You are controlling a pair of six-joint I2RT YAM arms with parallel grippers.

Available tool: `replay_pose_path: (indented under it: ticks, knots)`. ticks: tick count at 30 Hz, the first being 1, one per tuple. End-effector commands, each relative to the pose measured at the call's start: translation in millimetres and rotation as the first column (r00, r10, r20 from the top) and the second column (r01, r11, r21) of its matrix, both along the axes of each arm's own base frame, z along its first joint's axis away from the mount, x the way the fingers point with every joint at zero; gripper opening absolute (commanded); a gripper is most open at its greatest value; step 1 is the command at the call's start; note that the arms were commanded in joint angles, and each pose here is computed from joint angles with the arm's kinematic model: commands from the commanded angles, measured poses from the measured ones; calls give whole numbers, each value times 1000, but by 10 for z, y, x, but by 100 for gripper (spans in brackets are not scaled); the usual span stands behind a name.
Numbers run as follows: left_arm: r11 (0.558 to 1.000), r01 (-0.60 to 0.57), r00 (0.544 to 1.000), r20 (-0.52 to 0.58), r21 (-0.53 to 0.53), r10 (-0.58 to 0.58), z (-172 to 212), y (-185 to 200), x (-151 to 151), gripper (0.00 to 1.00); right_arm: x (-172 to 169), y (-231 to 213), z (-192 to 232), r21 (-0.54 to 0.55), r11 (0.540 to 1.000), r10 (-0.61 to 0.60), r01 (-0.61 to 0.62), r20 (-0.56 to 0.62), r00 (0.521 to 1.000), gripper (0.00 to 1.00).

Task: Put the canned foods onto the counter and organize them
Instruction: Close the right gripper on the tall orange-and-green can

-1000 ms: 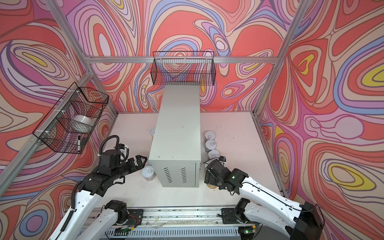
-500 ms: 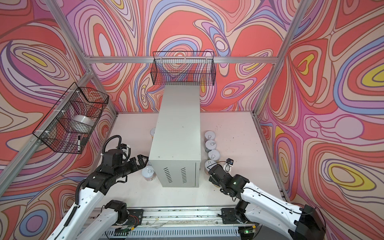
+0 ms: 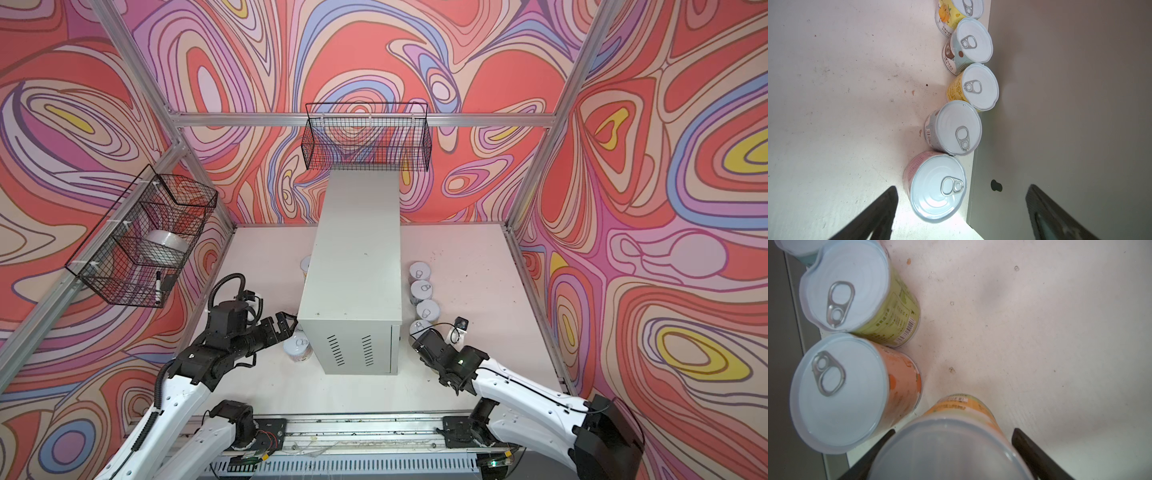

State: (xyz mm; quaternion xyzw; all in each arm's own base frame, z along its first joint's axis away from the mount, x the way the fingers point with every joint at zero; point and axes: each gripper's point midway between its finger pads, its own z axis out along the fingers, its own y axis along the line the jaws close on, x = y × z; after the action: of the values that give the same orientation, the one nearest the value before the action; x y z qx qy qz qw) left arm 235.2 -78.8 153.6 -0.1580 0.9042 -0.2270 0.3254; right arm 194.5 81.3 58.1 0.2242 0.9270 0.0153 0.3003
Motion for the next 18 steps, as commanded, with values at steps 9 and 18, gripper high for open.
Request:
replay_pose_path:
  ticks: [9, 18]
  knots:
    - [1000, -23, 1000, 14, 10, 23, -9, 45, -20, 96, -4, -66, -2, -27, 1000, -7, 7, 19, 1000, 43]
    - [999, -12, 998, 59, 31, 10, 232, 57, 14, 97, 172, 55, 556, -57, 996, 79, -74, 85, 993, 0]
